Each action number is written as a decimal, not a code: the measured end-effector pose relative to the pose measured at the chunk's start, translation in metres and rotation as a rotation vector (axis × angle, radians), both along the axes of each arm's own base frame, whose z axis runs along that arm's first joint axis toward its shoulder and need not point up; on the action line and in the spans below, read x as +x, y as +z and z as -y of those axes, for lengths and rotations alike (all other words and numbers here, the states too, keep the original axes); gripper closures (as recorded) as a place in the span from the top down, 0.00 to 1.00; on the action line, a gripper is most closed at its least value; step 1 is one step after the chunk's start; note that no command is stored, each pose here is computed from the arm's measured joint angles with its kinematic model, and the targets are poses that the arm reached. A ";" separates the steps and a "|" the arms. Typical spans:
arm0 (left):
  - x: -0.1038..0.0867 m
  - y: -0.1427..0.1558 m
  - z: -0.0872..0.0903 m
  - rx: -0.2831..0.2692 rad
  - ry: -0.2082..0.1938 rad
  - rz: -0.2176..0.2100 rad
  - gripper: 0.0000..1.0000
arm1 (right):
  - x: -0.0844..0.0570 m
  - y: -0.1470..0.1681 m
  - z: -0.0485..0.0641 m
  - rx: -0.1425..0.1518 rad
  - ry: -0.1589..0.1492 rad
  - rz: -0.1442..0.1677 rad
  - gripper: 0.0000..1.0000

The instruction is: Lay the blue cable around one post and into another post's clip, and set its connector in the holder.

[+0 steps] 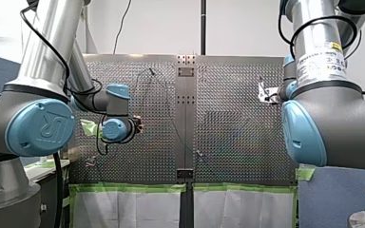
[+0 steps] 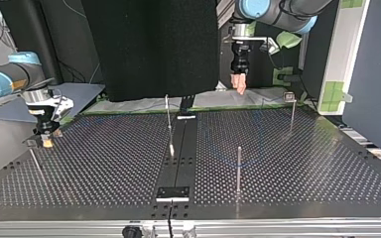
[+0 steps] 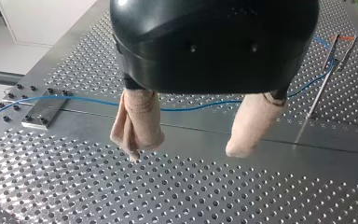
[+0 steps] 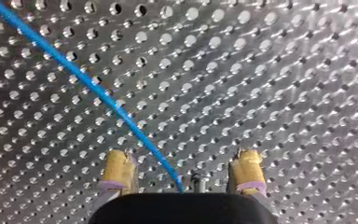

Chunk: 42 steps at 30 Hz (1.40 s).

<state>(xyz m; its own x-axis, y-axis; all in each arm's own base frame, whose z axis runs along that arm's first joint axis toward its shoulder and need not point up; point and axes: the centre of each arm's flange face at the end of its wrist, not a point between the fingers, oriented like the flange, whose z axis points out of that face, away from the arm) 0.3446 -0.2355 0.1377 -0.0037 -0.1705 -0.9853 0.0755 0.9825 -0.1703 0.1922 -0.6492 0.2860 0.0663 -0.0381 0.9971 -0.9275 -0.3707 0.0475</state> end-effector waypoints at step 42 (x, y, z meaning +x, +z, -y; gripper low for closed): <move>0.003 0.000 -0.006 -0.007 0.016 -0.002 1.00 | 0.009 0.004 -0.038 -0.002 -0.032 -0.028 1.00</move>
<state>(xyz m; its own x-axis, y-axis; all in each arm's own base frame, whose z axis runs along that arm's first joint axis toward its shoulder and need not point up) 0.3479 -0.2294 0.1372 -0.0028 -0.1776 -0.9841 0.0595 0.9823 -0.1774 0.2014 -0.6109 0.2896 0.0931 -0.0385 0.9949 -0.9373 -0.3405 0.0745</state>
